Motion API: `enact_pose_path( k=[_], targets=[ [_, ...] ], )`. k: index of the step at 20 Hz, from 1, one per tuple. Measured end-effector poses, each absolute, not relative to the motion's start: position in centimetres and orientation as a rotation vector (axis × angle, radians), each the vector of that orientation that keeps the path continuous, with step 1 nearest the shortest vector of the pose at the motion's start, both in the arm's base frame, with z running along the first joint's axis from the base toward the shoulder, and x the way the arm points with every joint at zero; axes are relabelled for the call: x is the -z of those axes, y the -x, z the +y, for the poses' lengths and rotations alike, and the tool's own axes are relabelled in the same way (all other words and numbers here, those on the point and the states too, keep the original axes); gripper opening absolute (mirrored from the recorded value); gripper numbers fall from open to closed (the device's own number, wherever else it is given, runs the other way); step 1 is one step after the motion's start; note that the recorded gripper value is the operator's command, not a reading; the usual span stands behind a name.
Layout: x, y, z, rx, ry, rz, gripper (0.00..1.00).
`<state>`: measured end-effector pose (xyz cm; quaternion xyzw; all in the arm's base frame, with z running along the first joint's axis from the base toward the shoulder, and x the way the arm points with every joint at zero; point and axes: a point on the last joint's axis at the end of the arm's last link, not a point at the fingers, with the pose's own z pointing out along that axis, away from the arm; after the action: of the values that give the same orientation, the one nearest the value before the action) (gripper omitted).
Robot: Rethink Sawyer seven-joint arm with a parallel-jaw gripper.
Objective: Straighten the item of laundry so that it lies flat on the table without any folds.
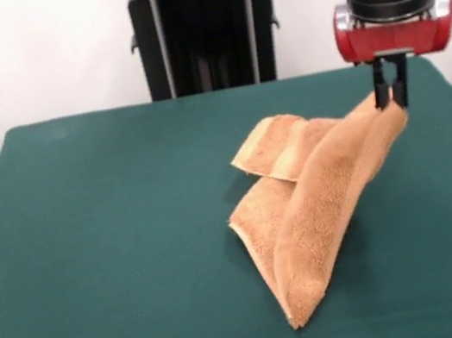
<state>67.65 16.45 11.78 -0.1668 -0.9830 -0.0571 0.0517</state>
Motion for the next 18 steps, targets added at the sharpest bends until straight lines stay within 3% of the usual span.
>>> enact_pose_path(
  k=[4, 12, 18],
  targets=[
    [-12.4, -67.2, 12.9, 0.167, 0.578, -2.962, 0.0],
    [-18.8, -65.3, -5.6, -0.001, 0.794, -2.775, 0.0],
    [-22.5, -64.0, -11.6, -0.118, 0.817, -2.626, 0.0]
  ],
)
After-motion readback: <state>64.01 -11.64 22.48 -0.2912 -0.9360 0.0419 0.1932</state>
